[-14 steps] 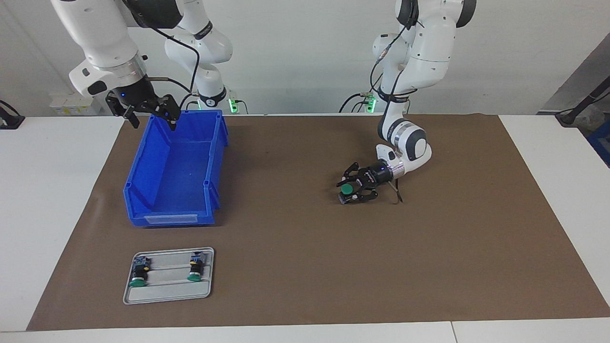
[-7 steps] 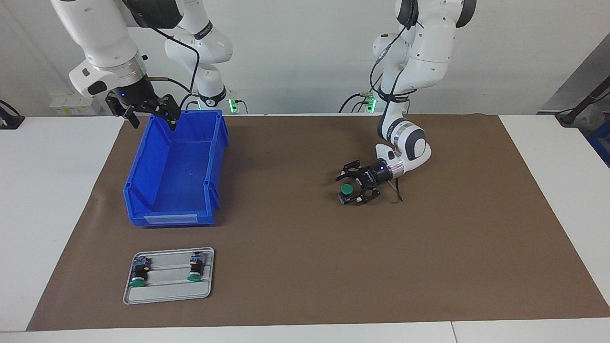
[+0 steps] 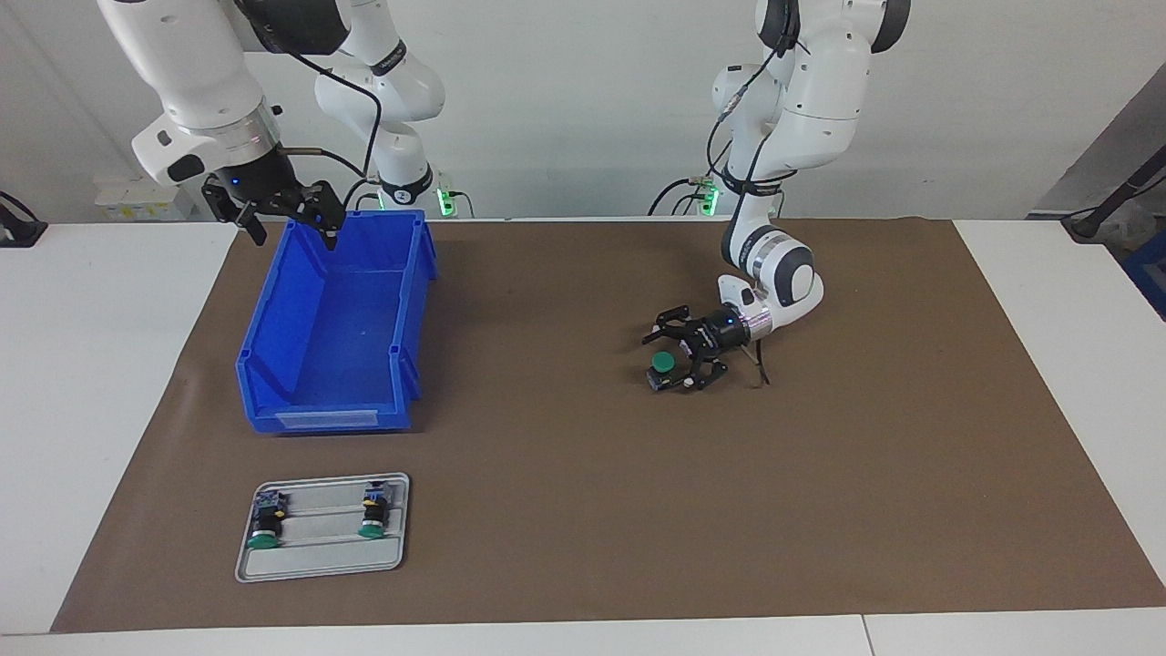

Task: Place and press button with both arms
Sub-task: 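Open the left gripper and draw it back from the button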

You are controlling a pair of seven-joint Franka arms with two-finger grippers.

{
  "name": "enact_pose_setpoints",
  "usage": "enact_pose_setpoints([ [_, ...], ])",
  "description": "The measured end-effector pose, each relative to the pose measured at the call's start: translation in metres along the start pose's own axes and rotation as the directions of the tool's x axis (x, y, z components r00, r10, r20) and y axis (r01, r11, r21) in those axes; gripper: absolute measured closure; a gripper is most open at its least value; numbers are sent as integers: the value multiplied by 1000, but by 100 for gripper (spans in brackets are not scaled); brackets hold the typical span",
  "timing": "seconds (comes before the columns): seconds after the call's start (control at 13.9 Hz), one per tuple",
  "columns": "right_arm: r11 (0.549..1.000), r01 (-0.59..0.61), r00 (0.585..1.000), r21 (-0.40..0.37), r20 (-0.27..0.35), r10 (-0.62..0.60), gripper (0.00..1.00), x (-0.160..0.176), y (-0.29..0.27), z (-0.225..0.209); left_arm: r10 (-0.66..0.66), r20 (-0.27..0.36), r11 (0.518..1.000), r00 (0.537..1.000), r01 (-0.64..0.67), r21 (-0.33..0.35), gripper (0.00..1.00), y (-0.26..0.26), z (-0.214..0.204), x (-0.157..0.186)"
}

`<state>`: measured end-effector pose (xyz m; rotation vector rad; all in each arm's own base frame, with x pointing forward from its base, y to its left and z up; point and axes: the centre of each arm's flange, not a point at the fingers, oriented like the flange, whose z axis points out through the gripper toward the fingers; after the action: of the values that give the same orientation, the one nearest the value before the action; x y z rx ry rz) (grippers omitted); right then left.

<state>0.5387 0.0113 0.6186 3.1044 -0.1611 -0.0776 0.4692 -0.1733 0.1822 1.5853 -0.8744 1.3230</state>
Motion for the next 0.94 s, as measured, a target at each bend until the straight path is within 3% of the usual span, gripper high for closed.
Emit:
enact_pose_setpoints([
  [0.29, 1000, 0, 1000, 0, 0, 0, 0, 0, 0, 0, 14, 44, 1000, 999, -13, -24, 2, -23, -38, 2],
  [0.43, 1000, 4, 1000, 0, 0, -4, 0, 0, -2, 0, -3, 31, 1000, 1000, 3, -6, 2, -37, -59, 7],
  [0.65, 1000, 4, 1000, 0, 0, -4, 0, 0, -2, 0, -58, -28, 998, 998, 58, 22, 5, -61, -73, 28],
  [0.94, 1000, 4, 1000, 0, 0, -4, 0, 0, -2, 0, -201, -127, 977, 971, 208, 44, 7, -119, -90, 94],
])
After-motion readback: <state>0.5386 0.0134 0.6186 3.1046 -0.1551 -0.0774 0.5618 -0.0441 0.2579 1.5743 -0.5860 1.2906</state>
